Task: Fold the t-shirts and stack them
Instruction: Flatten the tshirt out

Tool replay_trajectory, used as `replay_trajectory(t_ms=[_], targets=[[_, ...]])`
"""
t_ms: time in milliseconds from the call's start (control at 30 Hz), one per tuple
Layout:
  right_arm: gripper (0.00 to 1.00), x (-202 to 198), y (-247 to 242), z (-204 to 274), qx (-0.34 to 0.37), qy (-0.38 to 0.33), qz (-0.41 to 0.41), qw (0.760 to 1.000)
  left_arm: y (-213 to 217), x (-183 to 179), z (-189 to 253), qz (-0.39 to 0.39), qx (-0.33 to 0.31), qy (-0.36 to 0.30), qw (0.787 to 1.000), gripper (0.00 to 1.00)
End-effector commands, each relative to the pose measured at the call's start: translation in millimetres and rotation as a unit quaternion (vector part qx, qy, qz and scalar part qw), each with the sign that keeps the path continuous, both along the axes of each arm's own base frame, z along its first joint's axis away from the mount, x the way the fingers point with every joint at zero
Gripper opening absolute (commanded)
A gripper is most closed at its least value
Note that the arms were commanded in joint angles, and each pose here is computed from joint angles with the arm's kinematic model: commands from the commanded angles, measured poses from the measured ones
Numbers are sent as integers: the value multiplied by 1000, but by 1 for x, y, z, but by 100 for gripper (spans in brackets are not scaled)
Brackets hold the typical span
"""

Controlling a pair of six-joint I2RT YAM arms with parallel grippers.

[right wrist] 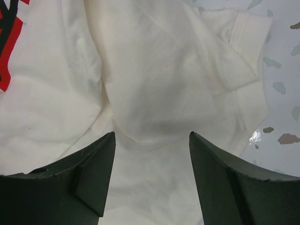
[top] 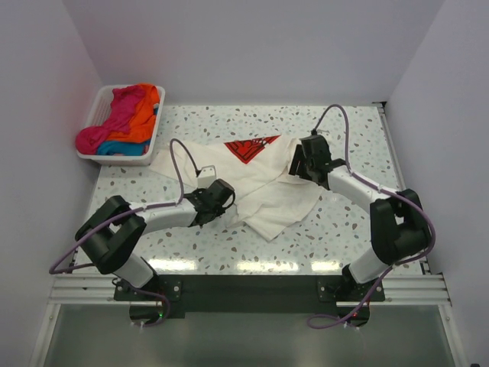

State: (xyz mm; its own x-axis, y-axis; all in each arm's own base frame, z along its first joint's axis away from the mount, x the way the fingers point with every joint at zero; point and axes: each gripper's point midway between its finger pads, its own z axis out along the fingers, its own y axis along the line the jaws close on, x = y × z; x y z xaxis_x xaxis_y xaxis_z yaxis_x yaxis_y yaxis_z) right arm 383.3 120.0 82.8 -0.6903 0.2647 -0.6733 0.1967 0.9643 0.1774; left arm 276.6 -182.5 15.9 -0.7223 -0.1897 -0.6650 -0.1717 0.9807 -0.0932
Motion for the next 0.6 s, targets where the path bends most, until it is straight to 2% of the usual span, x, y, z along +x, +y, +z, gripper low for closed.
replay_trajectory(t_ms=[0,100,200,433,567], targets=[[68,3,8,0,17,-16,-3,1000,3,9,5,15,10,-25,1000,20],[67,-3,20,-5,19,-14,6,1000,8,10,12,21,13,-35,999,6],[67,-8,32,-10,14,-14,6,1000,13,13,22,26,12,-44,999,0],[60,-4,41,-16,59,-29,-51,997,26,16,39,34,7,-61,998,0],[60,-5,39,-17,86,-38,-89,992,30,15,42,33,4,-61,998,0]])
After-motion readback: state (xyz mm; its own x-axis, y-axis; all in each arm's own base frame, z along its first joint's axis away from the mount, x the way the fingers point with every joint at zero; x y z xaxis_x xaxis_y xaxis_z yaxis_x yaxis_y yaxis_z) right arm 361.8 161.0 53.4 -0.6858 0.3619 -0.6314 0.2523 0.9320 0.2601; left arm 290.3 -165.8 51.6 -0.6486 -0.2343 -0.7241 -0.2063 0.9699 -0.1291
